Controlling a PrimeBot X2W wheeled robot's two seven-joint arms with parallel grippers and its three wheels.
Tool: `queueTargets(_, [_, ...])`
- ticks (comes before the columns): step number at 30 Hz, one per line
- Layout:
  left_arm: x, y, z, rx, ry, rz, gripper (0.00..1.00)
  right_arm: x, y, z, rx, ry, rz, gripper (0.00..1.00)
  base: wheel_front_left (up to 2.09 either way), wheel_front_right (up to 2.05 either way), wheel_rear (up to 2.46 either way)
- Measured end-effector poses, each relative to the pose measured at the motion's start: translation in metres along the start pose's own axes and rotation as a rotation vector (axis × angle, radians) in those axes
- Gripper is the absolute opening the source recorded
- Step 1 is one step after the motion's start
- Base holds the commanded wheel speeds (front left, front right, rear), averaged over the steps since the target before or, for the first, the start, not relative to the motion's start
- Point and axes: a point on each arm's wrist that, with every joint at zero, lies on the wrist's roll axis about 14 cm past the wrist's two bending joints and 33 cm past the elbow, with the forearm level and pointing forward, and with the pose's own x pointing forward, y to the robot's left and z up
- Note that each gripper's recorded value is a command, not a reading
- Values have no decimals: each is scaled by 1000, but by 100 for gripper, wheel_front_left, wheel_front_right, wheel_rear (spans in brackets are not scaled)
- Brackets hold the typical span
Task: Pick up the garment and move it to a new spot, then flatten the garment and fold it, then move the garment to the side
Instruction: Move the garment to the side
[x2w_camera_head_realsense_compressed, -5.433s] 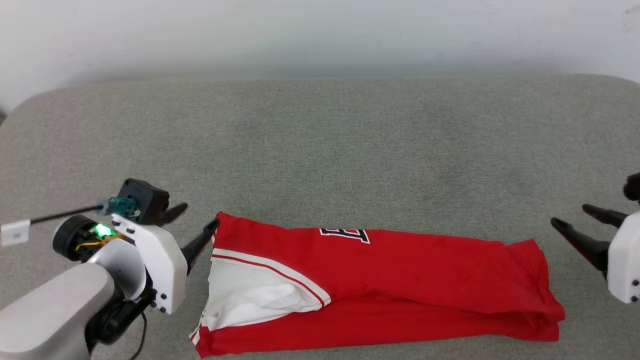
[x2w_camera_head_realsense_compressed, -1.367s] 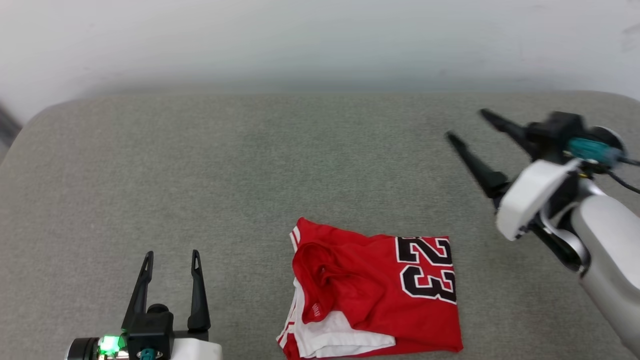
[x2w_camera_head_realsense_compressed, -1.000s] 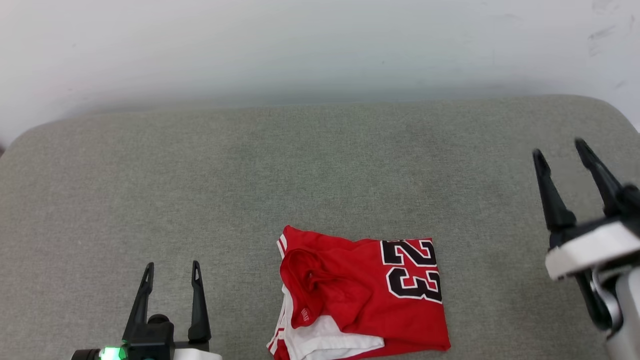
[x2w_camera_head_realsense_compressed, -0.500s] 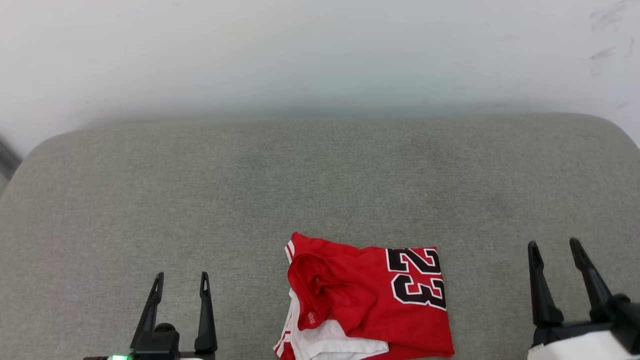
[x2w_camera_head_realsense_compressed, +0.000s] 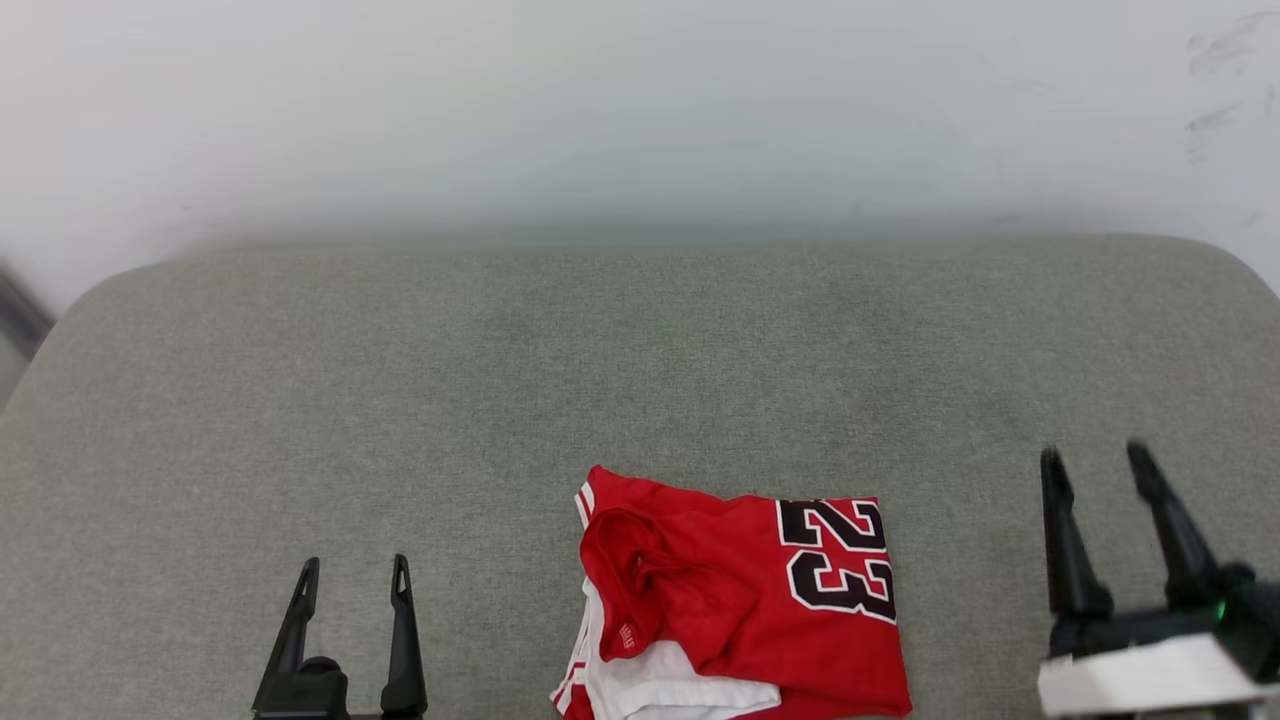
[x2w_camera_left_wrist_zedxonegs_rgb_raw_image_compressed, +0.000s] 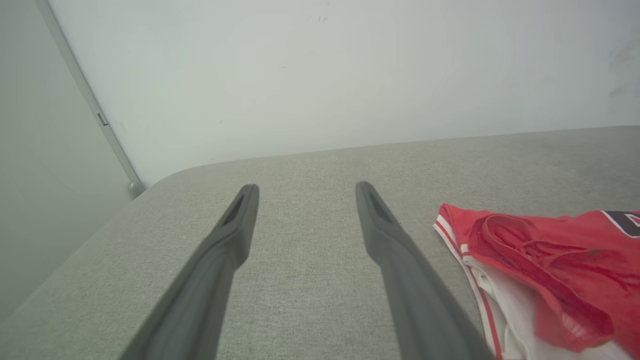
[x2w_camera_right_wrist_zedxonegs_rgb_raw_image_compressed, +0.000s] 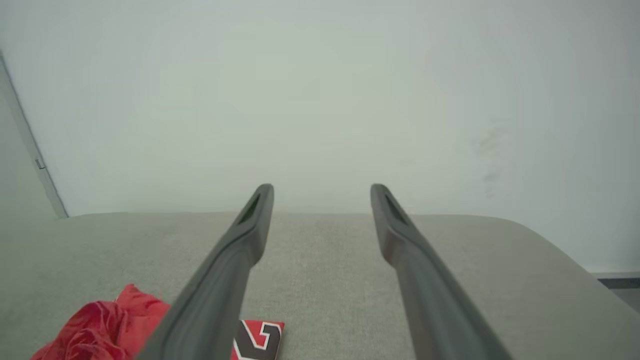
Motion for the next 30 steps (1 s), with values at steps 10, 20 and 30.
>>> queueTargets(10, [4, 1, -8, -6, 26, -4, 100, 88, 17, 59, -194, -32, 202, 100, 0, 0, 0])
queueTargets(20, [16, -3, -12, -20, 35, -11, 100, 65, 6, -48, -50, 864, 349, 100, 0, 0, 0])
queueTargets(30, [36, -6, -17, -25, 40, -25, 100, 23, 14, -114, 234, 1251, 389, 100, 0, 0, 0])
